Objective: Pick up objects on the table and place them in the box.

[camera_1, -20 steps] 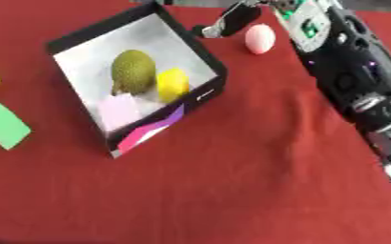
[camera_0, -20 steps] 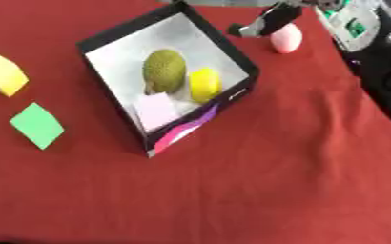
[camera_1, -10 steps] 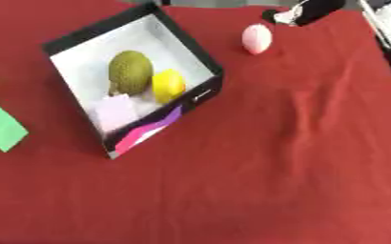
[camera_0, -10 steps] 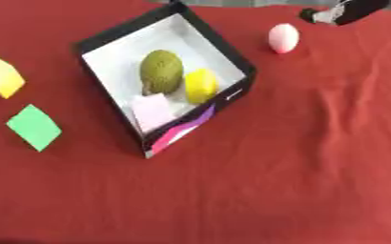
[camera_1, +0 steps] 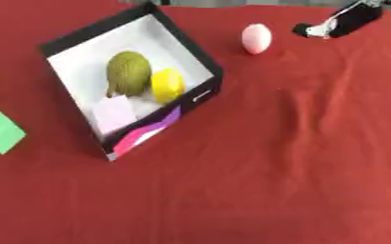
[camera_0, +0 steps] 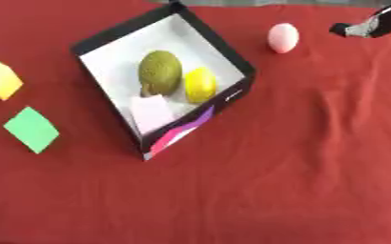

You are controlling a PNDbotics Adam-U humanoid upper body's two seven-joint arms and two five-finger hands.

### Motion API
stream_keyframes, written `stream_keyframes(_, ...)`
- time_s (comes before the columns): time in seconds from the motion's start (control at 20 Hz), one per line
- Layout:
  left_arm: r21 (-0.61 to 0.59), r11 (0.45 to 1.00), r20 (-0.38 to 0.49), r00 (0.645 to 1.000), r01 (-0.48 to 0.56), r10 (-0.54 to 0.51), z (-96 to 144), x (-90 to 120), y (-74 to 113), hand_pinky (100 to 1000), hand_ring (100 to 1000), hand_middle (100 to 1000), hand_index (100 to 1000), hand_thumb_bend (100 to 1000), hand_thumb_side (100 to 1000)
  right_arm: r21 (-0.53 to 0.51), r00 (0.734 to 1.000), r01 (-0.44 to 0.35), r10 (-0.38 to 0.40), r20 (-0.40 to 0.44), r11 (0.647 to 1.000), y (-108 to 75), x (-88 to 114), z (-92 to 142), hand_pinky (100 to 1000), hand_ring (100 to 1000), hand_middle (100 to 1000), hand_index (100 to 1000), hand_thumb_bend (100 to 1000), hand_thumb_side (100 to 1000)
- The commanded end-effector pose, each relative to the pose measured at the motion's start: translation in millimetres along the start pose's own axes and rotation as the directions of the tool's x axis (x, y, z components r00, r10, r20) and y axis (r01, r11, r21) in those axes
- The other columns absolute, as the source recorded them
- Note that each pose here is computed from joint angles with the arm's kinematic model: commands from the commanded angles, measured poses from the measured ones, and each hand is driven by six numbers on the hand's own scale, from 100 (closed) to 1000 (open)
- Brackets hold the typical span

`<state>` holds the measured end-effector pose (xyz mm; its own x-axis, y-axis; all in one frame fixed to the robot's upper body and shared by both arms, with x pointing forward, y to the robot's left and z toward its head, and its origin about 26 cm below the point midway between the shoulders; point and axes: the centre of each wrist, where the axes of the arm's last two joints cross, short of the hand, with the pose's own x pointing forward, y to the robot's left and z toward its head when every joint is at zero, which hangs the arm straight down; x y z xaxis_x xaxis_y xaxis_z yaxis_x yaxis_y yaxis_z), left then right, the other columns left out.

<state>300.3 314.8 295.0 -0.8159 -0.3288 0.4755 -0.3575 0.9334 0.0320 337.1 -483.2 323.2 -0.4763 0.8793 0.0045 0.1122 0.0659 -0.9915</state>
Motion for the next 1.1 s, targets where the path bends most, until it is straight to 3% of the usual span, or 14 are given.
stream_keyframes(0.05,-0.011,1.000,0.053,0.998,0.024,-0.023,-10,11,5.1,724,880,699,742,100,599,0.002,0.998,-0.053,0.053,-0.030,0.999,-20.5,-5,10,913,899,865,971,399,388)
stream_keyframes(0.1,-0.012,1.000,0.055,0.998,0.024,-0.023,-11,11,5.1,724,881,699,742,100,599,0.003,0.998,-0.050,0.050,-0.037,0.999,-19.7,-7,11,914,898,864,972,374,349)
stream_keyframes(0.25,-0.011,1.000,0.056,0.998,0.024,-0.023,-12,12,5.3,723,882,699,742,100,600,0.000,0.998,-0.043,0.043,-0.052,0.999,-18.7,-11,12,914,897,863,973,398,362)
stream_keyframes(0.5,-0.018,1.000,0.077,0.997,0.010,-0.008,-17,15,2.5,723,882,698,742,100,600,-0.011,0.998,-0.020,0.020,-0.058,1.000,-18.5,-16,13,918,894,860,981,355,289)
stream_keyframes(1.1,-0.015,1.000,0.086,0.996,0.017,-0.015,-19,17,5.4,722,878,698,742,100,600,-0.048,0.995,0.060,-0.064,-0.074,0.997,-22.7,-30,39,921,888,852,988,283,198)
